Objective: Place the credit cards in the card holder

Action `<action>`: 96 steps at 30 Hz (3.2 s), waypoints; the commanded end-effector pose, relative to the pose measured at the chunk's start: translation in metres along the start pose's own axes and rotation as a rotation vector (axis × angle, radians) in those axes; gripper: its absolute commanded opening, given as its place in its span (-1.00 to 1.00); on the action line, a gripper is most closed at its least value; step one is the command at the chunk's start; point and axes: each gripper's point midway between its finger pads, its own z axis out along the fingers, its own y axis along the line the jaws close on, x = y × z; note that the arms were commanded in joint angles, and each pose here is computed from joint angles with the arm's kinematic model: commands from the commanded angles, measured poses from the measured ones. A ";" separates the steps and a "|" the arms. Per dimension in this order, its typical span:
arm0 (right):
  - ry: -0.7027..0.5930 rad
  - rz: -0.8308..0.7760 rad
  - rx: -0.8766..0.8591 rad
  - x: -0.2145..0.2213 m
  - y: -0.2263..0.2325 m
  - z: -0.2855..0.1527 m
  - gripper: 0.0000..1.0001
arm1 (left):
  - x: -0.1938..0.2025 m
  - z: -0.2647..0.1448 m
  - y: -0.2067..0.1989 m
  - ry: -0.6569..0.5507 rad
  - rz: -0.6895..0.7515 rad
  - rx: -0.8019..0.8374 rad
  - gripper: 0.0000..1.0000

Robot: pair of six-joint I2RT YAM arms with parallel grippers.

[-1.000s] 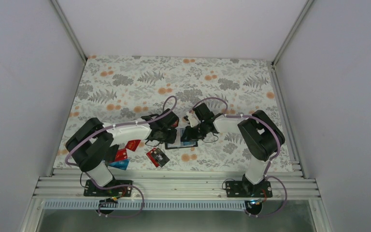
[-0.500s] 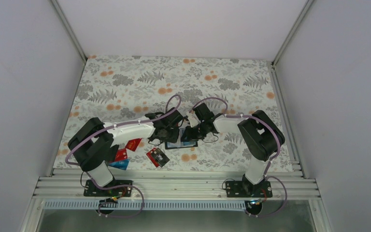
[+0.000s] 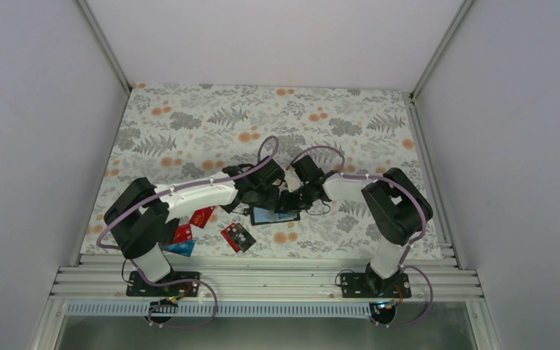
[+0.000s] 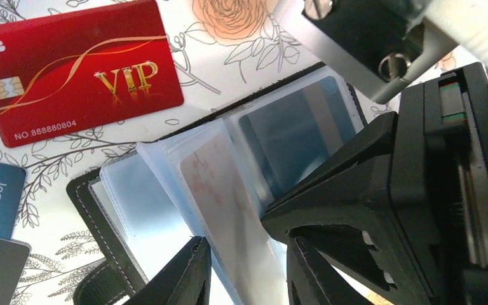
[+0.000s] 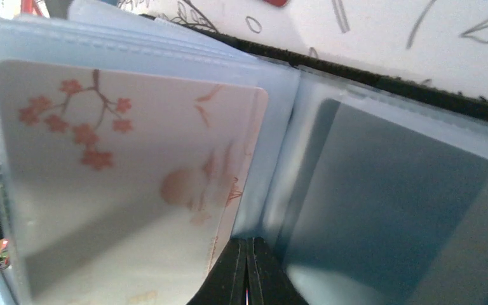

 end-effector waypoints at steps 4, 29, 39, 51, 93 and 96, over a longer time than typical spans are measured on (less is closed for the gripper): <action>-0.040 -0.014 0.127 -0.005 -0.014 -0.022 -0.91 | -0.006 0.003 -0.010 0.002 0.013 0.006 -0.36; -0.188 0.060 0.238 -0.006 -0.026 -0.068 -0.82 | -0.021 0.011 -0.035 0.026 0.058 0.006 -0.31; -0.268 0.123 0.256 -0.004 -0.034 -0.090 -0.65 | -0.030 0.027 -0.059 0.030 0.094 0.057 -0.28; -0.421 0.189 0.303 -0.014 -0.034 -0.133 -0.56 | -0.050 0.038 -0.088 -0.003 0.129 0.151 -0.27; -0.120 -0.353 -0.136 0.030 0.126 -0.041 -0.44 | 0.114 -0.059 0.064 0.077 -0.155 -0.027 0.29; -0.064 -0.376 -0.110 0.043 0.129 -0.021 -0.46 | 0.124 -0.051 0.065 0.085 -0.163 -0.033 0.29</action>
